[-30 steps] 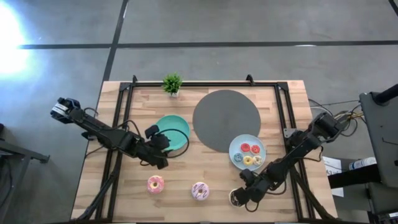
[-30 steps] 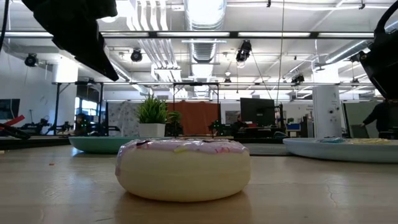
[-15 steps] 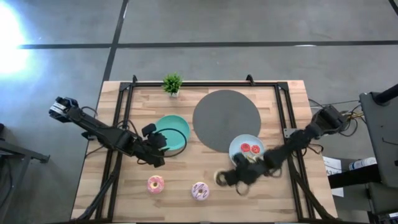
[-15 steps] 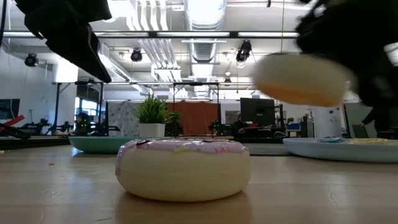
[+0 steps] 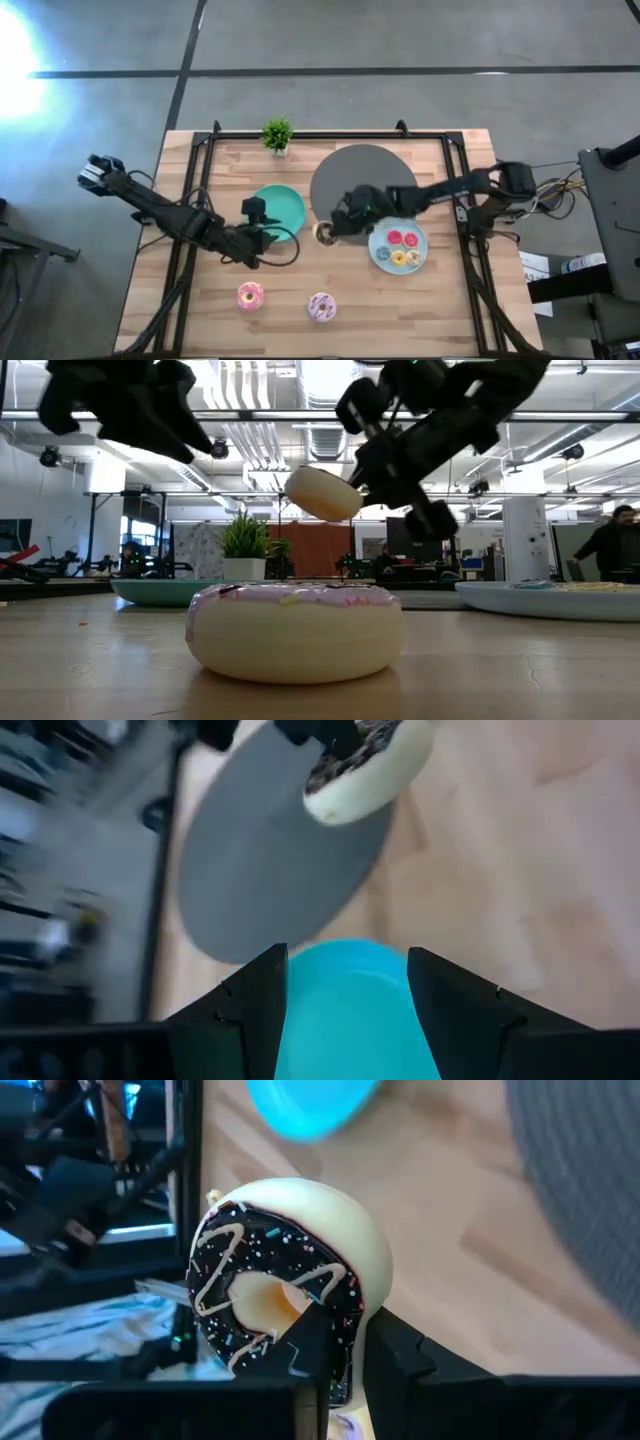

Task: Pick & Place donuts
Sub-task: Put the big black donut on the blue plate

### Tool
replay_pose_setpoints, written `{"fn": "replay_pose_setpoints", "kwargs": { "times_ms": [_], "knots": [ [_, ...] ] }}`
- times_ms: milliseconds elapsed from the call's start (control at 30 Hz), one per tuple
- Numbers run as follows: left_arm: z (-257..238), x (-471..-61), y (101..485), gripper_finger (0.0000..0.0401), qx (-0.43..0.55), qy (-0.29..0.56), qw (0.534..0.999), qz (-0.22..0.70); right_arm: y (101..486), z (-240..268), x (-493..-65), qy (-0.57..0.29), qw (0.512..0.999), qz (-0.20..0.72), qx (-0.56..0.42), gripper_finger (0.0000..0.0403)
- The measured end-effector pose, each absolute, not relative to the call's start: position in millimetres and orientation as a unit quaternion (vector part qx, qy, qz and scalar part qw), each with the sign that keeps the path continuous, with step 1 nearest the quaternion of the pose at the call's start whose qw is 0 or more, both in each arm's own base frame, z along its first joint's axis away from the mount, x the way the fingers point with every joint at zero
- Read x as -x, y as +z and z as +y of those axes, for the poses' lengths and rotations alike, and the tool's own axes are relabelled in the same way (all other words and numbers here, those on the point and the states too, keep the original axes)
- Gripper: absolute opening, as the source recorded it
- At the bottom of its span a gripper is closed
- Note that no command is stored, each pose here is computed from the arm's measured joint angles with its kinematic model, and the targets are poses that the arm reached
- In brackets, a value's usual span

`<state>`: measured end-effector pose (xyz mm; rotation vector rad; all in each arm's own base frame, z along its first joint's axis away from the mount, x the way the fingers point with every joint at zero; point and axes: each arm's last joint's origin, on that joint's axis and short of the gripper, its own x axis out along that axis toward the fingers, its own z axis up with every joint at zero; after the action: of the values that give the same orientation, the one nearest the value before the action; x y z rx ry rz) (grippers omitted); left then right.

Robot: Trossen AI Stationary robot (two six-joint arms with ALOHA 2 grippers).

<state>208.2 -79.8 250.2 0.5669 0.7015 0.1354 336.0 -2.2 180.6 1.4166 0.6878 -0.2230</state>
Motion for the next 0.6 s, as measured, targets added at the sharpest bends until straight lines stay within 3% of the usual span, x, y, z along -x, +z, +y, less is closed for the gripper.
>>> {"fn": "replay_pose_setpoints", "kwargs": {
  "times_ms": [233, 600],
  "knots": [
    [-80, -224, 250, 0.0181, -0.333, 0.073, 0.889, 0.307, 200, -44, -358, -0.070, 0.700, 0.277, -0.654, 0.0033],
    [-72, -242, 246, 0.0181, -0.405, 0.089, 0.859, 0.301, 198, -62, -411, 0.002, 0.687, 0.307, -0.659, 0.0033]
  ]
}}
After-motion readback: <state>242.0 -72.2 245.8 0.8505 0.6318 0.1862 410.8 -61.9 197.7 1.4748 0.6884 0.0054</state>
